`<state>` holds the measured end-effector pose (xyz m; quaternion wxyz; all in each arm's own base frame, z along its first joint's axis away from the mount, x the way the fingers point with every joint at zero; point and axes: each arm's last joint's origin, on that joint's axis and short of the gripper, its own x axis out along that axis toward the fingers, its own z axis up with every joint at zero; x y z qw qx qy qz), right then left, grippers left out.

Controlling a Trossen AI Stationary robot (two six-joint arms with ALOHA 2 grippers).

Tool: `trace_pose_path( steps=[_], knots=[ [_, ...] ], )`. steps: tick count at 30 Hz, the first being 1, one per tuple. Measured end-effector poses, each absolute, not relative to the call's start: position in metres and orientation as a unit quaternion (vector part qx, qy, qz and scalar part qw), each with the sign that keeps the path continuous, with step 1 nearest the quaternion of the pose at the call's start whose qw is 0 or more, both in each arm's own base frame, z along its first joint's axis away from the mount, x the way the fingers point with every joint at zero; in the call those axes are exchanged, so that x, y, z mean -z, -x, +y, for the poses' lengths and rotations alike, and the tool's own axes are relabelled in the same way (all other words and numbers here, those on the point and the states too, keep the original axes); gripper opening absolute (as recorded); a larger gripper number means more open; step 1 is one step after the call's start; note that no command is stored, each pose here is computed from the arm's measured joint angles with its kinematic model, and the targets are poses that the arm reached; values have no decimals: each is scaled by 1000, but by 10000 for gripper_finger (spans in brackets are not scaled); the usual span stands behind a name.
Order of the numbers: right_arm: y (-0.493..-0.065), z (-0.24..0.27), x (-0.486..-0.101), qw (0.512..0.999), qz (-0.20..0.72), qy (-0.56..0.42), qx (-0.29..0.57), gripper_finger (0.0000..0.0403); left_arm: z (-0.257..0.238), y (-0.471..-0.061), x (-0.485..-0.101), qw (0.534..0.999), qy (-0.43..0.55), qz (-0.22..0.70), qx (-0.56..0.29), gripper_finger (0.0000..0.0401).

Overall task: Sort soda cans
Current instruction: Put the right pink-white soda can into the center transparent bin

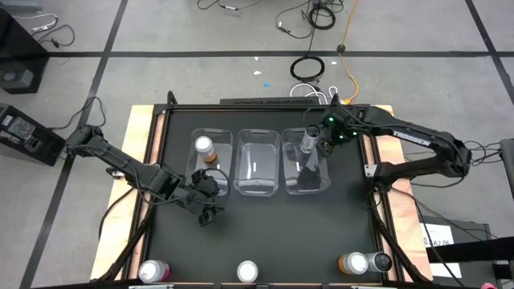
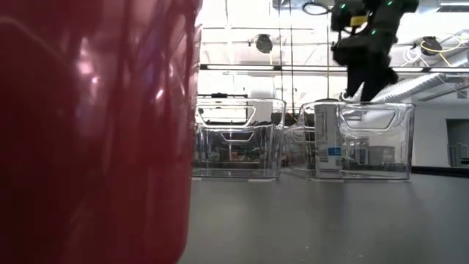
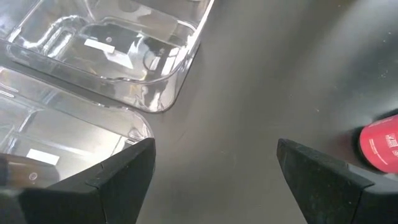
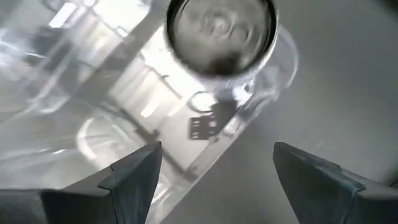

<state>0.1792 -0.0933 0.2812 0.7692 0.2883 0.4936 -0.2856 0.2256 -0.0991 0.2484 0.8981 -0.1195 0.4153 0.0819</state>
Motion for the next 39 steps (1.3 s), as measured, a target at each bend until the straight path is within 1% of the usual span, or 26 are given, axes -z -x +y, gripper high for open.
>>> trace_pose_path(
  steps=[8,12,20,22,24,30,35,39],
  knots=[
    [-165,-48,-305,787,434,-355,257,299,-99,-226,-248,898,119,415,-82,345],
    [-171,-19,-312,795,406,-383,237,298,-99,-225,-248,898,116,416,-80,345],
    [-220,51,-313,848,314,-399,151,297,-115,-218,-248,893,116,434,-29,345],
    [-234,68,-308,856,298,-401,131,297,-121,-214,-248,895,106,433,-20,345],
    [-247,84,-303,857,301,-402,120,297,-128,-209,-249,898,91,430,-16,345],
    [-287,126,-307,854,354,-363,120,297,-137,-181,-262,913,51,406,-5,345],
    [-325,155,-329,876,374,-288,98,297,-133,-160,-276,922,23,385,23,345],
    [-356,176,-344,895,383,-216,70,297,-126,-149,-275,925,12,379,38,345]
  ],
)
